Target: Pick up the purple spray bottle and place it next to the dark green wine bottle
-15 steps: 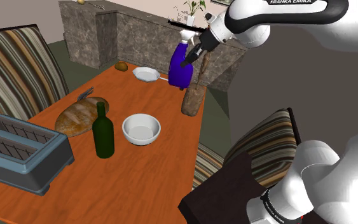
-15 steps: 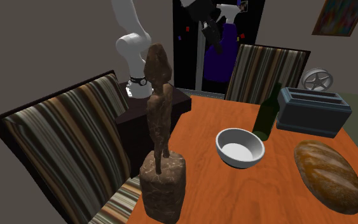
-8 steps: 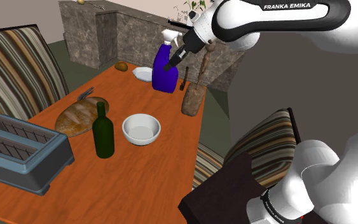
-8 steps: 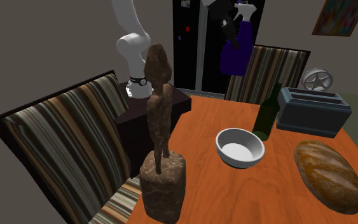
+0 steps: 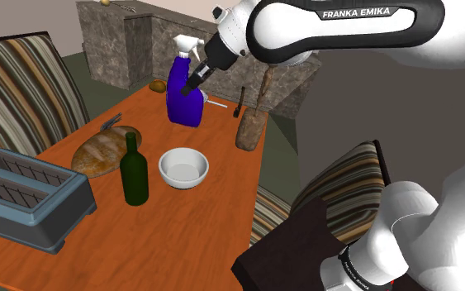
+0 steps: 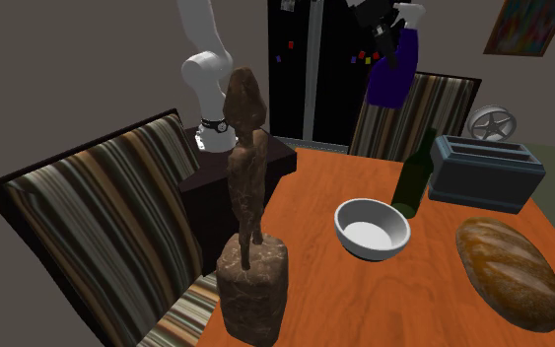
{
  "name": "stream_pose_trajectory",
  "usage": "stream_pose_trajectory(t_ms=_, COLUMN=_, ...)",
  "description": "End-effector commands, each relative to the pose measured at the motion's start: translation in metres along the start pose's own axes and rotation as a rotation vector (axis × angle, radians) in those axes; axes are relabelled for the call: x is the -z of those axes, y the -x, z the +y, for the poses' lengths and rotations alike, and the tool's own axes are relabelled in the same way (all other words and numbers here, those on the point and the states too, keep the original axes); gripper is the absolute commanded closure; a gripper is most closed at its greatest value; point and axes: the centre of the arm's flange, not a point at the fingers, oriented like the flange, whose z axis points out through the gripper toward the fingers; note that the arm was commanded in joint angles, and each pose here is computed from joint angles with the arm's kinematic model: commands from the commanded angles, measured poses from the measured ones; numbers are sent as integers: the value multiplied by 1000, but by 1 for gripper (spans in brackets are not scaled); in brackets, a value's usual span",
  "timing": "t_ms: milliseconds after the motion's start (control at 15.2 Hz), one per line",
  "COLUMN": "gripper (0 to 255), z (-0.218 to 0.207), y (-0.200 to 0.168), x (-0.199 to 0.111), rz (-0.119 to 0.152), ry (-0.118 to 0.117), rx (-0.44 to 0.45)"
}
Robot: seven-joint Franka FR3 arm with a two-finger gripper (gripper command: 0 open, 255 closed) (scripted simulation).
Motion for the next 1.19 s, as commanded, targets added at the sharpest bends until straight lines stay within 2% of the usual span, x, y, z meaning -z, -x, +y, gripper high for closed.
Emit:
stream_pose_trajectory(t_ms=0, gripper=255, z=-21, y=-10, x=-9, rz=1, ry=0, rx=-2)
stream_pose_trajectory(t_ms=1122, gripper=255, z=-201, y=-123, x=-81, rz=1, ry=0, rx=-2)
